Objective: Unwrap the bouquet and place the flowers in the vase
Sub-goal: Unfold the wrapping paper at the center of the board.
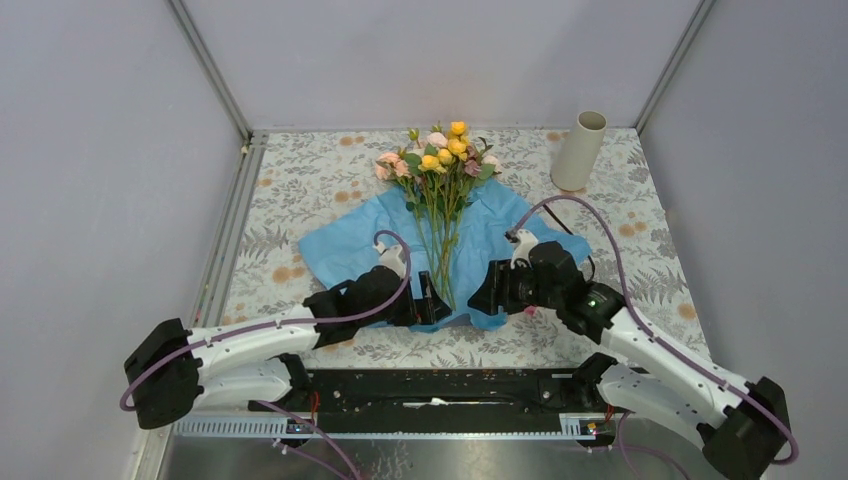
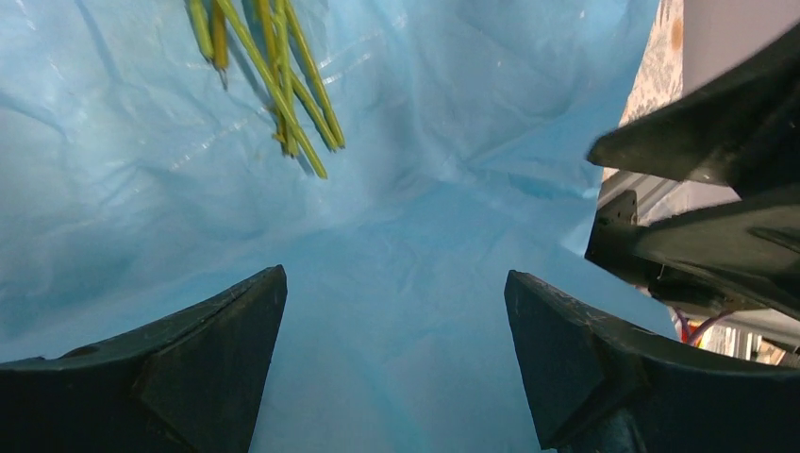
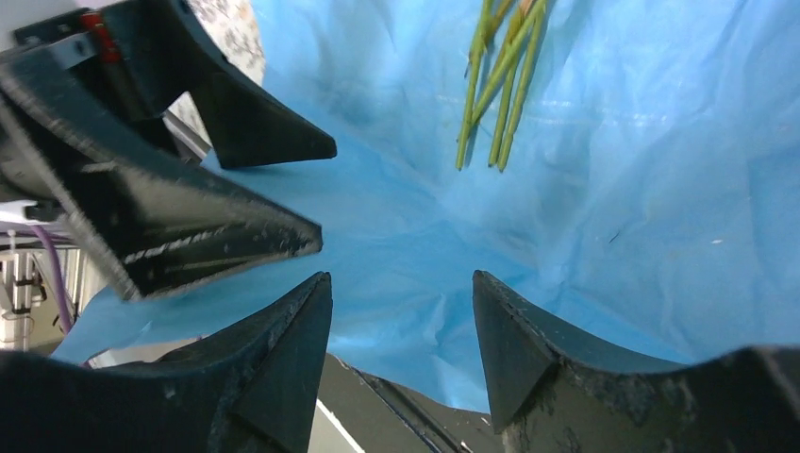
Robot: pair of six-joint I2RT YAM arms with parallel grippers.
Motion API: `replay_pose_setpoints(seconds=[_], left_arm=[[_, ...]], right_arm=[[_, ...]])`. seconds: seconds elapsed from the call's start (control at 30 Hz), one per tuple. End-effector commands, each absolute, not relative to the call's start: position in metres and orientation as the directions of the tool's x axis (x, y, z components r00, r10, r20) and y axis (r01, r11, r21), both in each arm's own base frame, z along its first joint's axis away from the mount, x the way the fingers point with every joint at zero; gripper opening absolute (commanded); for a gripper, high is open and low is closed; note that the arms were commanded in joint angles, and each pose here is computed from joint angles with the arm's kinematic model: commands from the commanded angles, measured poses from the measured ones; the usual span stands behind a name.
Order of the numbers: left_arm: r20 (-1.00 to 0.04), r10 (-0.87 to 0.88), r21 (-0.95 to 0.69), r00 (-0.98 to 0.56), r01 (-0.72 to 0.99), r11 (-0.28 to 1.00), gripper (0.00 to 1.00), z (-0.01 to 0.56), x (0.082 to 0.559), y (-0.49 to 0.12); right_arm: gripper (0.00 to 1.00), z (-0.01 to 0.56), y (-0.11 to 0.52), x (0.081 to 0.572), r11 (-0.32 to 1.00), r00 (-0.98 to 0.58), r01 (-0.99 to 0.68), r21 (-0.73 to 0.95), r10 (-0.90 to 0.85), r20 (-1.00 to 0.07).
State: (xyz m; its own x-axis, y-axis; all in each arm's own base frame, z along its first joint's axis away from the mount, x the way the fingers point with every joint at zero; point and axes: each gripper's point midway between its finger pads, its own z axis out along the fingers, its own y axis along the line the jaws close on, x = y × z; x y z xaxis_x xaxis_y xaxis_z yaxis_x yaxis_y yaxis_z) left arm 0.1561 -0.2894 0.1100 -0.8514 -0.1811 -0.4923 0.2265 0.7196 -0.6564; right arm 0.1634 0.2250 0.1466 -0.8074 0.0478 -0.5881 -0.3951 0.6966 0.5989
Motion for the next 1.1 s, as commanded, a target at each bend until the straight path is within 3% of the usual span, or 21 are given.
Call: replay_pose_setpoints(seconds=[0.0,0.5,1.07], left_arm=[[-0.511,-0.224,-0.668,-0.83,0.219,0.711,0.92,0.113,0.152,-0.299],[-0.513,-0.126,-0.587,-0.849,0.24,0.773,0.87,0.076,0.115,-0.295],[-0.471,-0.131,-0.472,-0.872,0.123,0.873,0.81,0.028,0.098,-0.258]], right_arm=[[0.62,0.139,0.238,0.164,0.722,-0.825,-0.362,0.589,0.045,-0.563],[0.54,0.046,0.22,0.116,0.846,-0.933,-0.182,0.501,0.012,-0.361],[0.52,-0.002,0.168,0.11,0.967,-0.935,-0.044,0.25,0.048,-0.352]])
